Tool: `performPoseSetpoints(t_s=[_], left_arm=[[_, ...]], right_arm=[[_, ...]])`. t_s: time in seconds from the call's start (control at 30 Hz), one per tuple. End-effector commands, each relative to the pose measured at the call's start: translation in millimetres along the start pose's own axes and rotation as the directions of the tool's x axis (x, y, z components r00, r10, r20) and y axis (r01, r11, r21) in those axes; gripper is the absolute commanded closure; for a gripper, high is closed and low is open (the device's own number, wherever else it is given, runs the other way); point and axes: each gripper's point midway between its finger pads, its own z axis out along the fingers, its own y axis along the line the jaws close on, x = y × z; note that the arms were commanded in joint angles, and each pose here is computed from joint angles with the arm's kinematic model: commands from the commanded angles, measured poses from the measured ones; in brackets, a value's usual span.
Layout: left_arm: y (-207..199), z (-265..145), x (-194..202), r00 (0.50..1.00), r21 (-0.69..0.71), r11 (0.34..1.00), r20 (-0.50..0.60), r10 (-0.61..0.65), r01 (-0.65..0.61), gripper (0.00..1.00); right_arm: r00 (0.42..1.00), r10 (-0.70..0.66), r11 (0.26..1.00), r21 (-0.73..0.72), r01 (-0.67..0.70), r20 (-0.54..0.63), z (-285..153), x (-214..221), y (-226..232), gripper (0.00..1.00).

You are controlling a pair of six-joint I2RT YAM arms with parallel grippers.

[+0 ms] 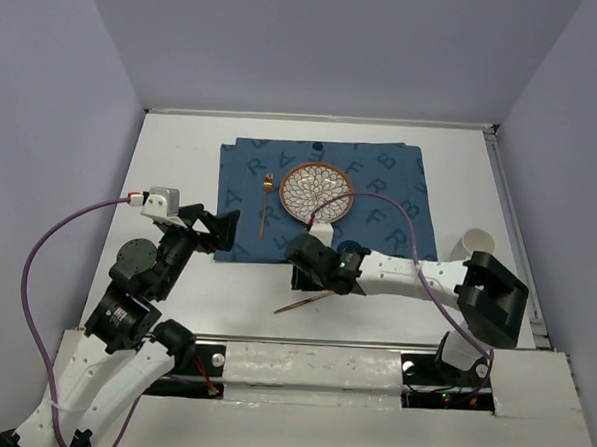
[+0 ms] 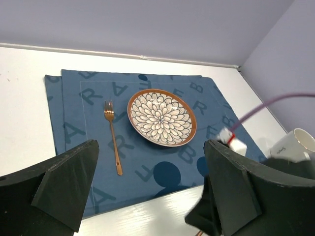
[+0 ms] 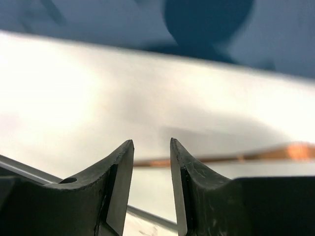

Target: Set the dinner table for one person

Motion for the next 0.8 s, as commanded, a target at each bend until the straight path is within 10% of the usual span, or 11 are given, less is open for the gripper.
performPoseSetpoints(t_s=[0.0,0.23,0.77], left_arm=[[-11,-3,-15,0.999,0.05,0.999,0.051,-0.014,0.012,0.01],[-16,-2,-13,0.999,0.073,0.997,0.043,-0.014,0.011,0.01],[-27,-4,-10,1.0,0.119,0.993,0.028,-0.015,0.011,0.02]], right_arm=[[0.991,0.131,0.986,0.104,-0.131,-0.001,-10,39,-23,0.57],[0.984,0.178,0.968,0.184,-0.17,-0.03,-8,61,-23,0.38],[0.983,0.183,0.92,0.354,-0.169,-0.005,3,70,-52,0.48]])
